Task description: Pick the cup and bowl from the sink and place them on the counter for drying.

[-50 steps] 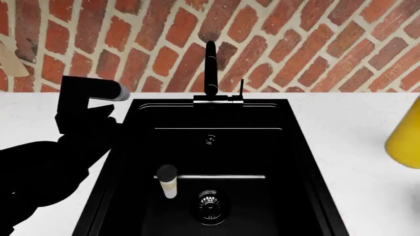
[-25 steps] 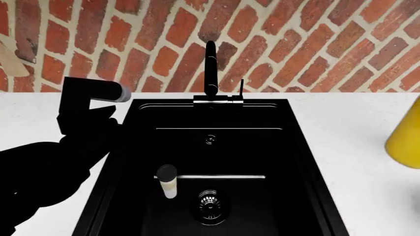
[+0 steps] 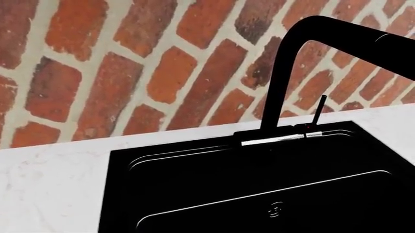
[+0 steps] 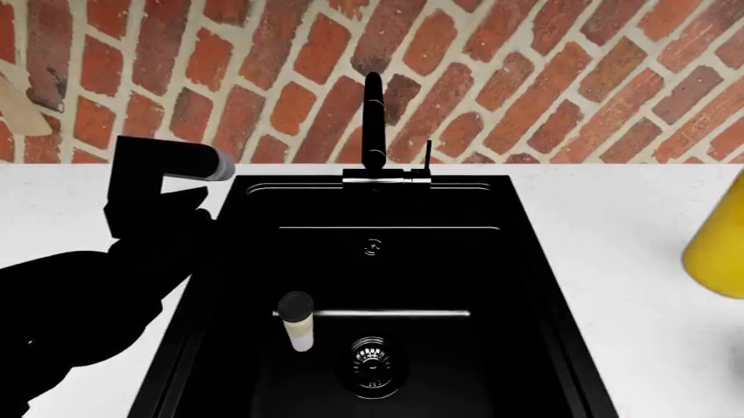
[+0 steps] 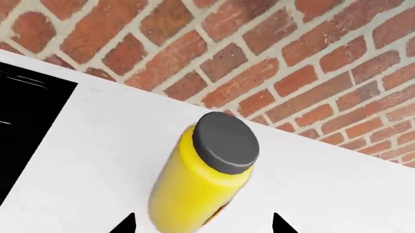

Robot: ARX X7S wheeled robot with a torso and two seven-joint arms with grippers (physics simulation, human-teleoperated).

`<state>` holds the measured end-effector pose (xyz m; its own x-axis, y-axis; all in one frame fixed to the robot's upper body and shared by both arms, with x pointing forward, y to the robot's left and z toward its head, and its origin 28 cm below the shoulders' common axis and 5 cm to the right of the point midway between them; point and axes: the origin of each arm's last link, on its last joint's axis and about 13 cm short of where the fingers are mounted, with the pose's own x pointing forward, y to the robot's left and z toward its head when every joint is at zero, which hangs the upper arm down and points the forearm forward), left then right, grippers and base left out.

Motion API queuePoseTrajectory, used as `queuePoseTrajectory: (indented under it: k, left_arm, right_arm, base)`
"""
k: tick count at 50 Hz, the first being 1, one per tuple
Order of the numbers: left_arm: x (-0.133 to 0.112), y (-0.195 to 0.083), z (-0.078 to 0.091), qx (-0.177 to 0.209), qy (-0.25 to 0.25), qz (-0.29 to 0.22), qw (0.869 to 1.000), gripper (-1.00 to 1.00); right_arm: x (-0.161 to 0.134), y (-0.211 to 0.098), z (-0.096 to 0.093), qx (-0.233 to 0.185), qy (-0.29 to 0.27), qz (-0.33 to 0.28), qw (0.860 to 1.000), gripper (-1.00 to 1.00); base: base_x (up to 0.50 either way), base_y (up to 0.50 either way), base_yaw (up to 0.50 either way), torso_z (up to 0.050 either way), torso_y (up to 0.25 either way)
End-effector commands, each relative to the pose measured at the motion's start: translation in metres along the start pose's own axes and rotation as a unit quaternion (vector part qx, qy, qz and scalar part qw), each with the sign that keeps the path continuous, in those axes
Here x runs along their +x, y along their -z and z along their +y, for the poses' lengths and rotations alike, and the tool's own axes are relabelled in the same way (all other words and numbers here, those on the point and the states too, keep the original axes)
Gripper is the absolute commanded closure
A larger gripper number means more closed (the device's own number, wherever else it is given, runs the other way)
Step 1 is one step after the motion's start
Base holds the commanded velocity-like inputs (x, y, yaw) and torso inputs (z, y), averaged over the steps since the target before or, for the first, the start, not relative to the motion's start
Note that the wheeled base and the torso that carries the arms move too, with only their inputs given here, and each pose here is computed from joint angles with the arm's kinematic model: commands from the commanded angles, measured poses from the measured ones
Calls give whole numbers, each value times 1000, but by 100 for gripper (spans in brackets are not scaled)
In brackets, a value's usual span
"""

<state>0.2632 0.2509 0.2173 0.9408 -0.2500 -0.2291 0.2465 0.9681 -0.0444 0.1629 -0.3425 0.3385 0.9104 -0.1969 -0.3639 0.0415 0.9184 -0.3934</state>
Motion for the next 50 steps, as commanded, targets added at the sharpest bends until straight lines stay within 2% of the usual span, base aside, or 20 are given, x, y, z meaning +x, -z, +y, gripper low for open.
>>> queuePoseTrajectory:
  k: [1,12,21,23,24,25,30,34,36,42,43,44,45,46,50]
  left_arm:
    - [0,-1,1,1,0,0,1000,-100]
    - [1,2,0,-2,2,1,1000,-100]
    - [2,3,-1,-4,2,1,1000,-100]
    - [2,4,-3,-3,2,2,1000,-100]
    - [3,4,-3,-3,3,2,1000,-100]
    - [2,4,-3,-4,2,1,1000,-100]
    - [0,5,-1,0,5,-1,1000,-100]
    - [1,3,-7,2,8,-2,1000,-100]
    - [2,3,-8,3,9,-2,1000,-100]
    - [-1,3,-13,5,17,-3,1000,-100]
    - [-1,3,-14,5,18,-3,1000,-100]
    - [-1,3,-15,5,19,-3,1000,-100]
    - [-1,4,-15,5,19,-3,1000,-100]
    - [-1,4,-16,6,20,-2,1000,-100]
    - [-6,2,-11,7,21,-4,1000,-100]
  right_arm:
    - [-41,-12,89,143,-188,43,971,-100]
    - [-45,-14,89,151,-199,46,967,-100]
    - [-45,-22,92,190,-194,-1,963,-100]
    - [-43,-24,95,196,-203,-17,959,-100]
    - [-40,-27,98,220,-183,-34,957,-100]
    - [-37,-27,101,224,-181,-39,957,-100]
    - [-33,-23,121,212,-177,-67,959,-100]
    - [-31,-20,133,201,-187,-95,957,-100]
    - [-30,-17,137,173,-180,-113,962,-100]
    - [-24,-15,145,176,-168,-155,957,-100]
    - [-12,1,155,188,-177,-103,960,-100]
    - [-1,6,168,182,-187,-80,962,-100]
    - [-4,-9,166,180,-183,-127,958,-100]
    - [-8,-24,163,184,-180,-186,948,-100]
    - [-5,-28,167,184,-181,-206,944,-100]
  base:
    - [0,0,0,0,0]
    - [0,0,0,0,0]
    - [0,0,0,0,0]
    - [0,0,0,0,0]
    - [0,0,0,0,0]
    - [0,0,0,0,0]
    - [0,0,0,0,0]
    - [0,0,0,0,0]
    - [0,0,0,0,0]
    - [0,0,0,0,0]
    - [0,0,0,0,0]
    - [0,0,0,0,0]
    - [0,0,0,0,0]
    - [0,0,0,0,0]
    - [0,0,0,0,0]
